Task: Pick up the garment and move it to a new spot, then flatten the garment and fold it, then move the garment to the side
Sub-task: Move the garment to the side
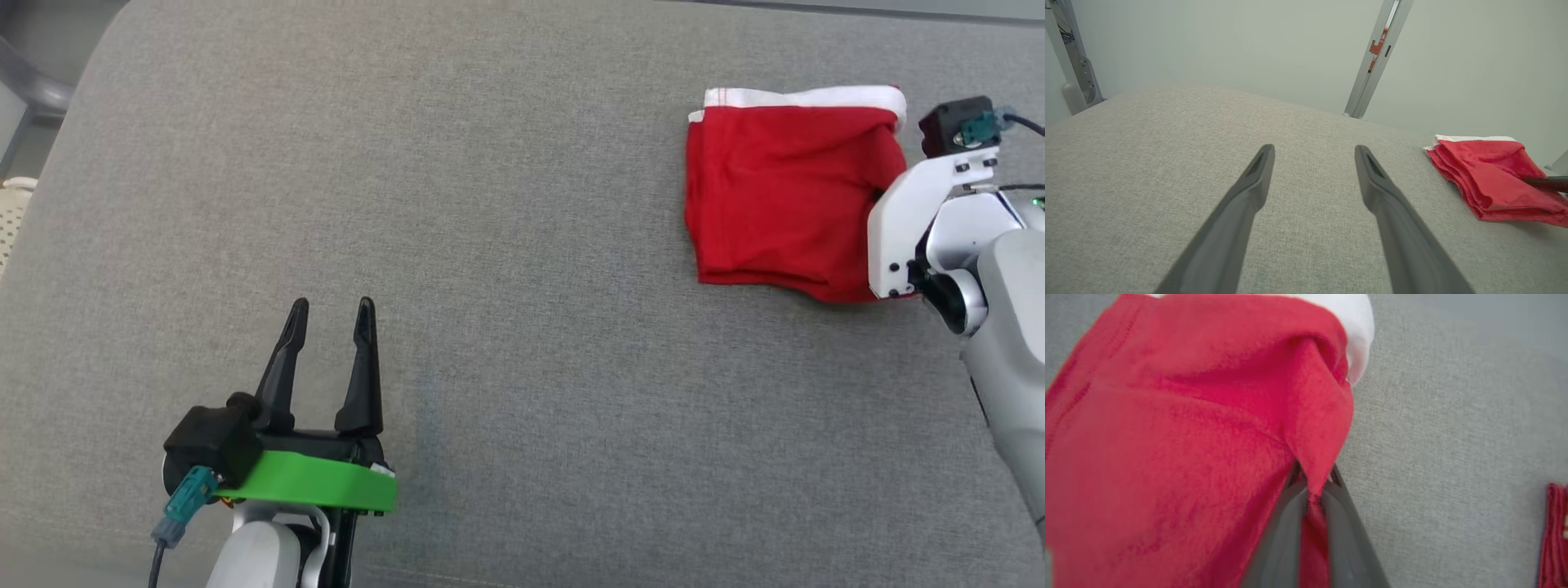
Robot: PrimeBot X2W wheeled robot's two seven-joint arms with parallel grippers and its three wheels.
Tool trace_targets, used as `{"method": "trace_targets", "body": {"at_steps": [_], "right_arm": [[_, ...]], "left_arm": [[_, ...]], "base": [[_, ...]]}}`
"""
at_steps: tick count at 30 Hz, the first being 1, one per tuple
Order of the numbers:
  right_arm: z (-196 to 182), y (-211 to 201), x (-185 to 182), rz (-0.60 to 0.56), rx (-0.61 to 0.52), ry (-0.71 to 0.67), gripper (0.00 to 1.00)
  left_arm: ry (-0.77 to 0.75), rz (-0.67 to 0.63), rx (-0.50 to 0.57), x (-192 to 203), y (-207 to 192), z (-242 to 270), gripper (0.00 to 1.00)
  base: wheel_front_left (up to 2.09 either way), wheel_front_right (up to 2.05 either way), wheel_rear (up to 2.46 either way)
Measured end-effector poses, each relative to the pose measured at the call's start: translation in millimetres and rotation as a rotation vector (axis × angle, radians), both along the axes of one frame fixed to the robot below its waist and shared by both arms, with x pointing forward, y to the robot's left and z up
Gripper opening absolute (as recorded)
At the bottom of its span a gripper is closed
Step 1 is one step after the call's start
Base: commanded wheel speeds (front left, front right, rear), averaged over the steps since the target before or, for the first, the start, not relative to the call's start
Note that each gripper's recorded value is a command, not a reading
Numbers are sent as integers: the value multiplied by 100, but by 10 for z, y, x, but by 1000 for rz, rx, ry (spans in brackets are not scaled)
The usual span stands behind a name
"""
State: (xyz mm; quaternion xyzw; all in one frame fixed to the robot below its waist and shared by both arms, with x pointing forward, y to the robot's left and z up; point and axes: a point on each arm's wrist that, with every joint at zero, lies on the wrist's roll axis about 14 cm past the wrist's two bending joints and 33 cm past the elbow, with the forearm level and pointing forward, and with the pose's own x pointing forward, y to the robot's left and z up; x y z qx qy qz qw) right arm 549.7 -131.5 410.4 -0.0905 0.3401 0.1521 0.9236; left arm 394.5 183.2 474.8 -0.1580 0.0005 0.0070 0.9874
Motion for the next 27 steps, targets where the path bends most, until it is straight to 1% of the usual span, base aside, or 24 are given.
{"method": "trace_targets", "body": {"at_steps": [5, 9, 12, 16, 22, 27], "right_arm": [[302, -101, -25, 114, -148, -54, 0], [620, -312, -41, 140, -219, -95, 0], [766, -481, -109, 143, -258, -108, 0], [887, -790, -212, 103, -284, -107, 0], [947, -1314, -375, 12, -320, -105, 0], [966, -1809, -436, -94, -355, -107, 0]], "left_arm": [[-17, -22, -17, 33, -93, 48, 100], [-25, -40, -26, 78, -160, 60, 100], [-31, -68, -30, 126, -257, 67, 100], [-39, -121, -28, 214, -426, 64, 100], [-56, -213, -32, 386, -726, 62, 100], [-64, -268, -29, 549, -919, 19, 100]], "base": [[0, 0, 0], [0, 0, 0], [0, 0, 0], [0, 0, 0], [0, 0, 0], [0, 0, 0]]}}
